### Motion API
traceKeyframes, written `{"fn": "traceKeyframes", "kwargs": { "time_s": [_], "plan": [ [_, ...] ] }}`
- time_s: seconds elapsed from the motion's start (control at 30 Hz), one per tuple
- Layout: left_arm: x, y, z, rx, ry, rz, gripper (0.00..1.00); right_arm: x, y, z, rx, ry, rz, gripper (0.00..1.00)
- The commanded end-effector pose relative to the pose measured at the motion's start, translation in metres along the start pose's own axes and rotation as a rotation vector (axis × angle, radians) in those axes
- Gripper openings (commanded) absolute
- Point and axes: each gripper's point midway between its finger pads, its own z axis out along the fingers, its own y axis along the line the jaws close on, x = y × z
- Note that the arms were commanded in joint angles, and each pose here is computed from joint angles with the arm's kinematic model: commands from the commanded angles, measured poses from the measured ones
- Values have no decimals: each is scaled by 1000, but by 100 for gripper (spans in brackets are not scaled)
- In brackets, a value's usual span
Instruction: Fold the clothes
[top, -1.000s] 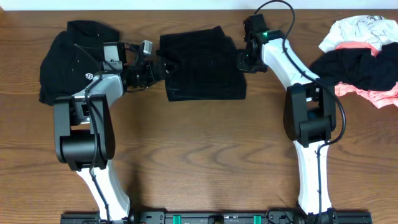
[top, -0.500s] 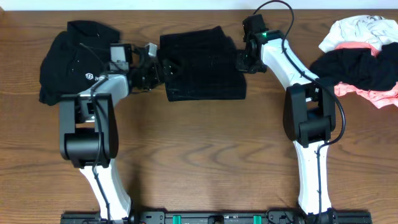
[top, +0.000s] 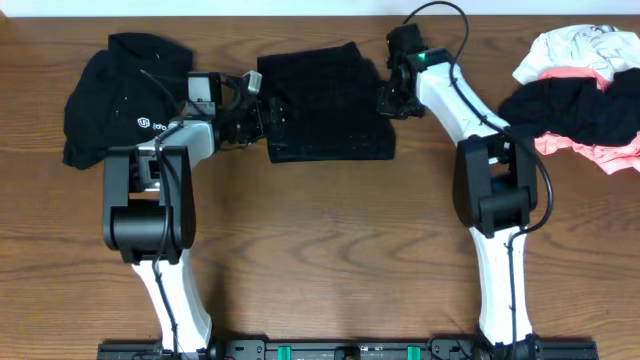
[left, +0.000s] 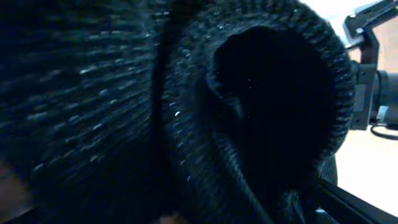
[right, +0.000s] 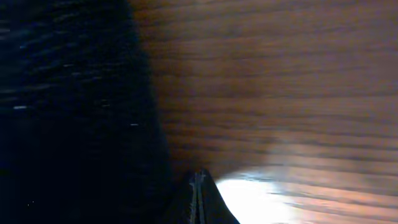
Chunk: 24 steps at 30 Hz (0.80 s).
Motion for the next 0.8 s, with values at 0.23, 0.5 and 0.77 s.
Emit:
{"fn": "traceKeyframes", "kwargs": {
  "time_s": [0.23, 0.5, 0.77],
  "plan": [
    [20, 9, 18, 1, 54, -64, 88, 18, 49, 7, -61, 12, -84, 1],
    [19, 9, 18, 0, 53, -88, 6, 25, 51, 6, -83, 43, -88, 1],
    [-18, -10, -6, 105, -46, -102, 6, 13, 28, -33, -52, 38, -56, 1]
  ]
}}
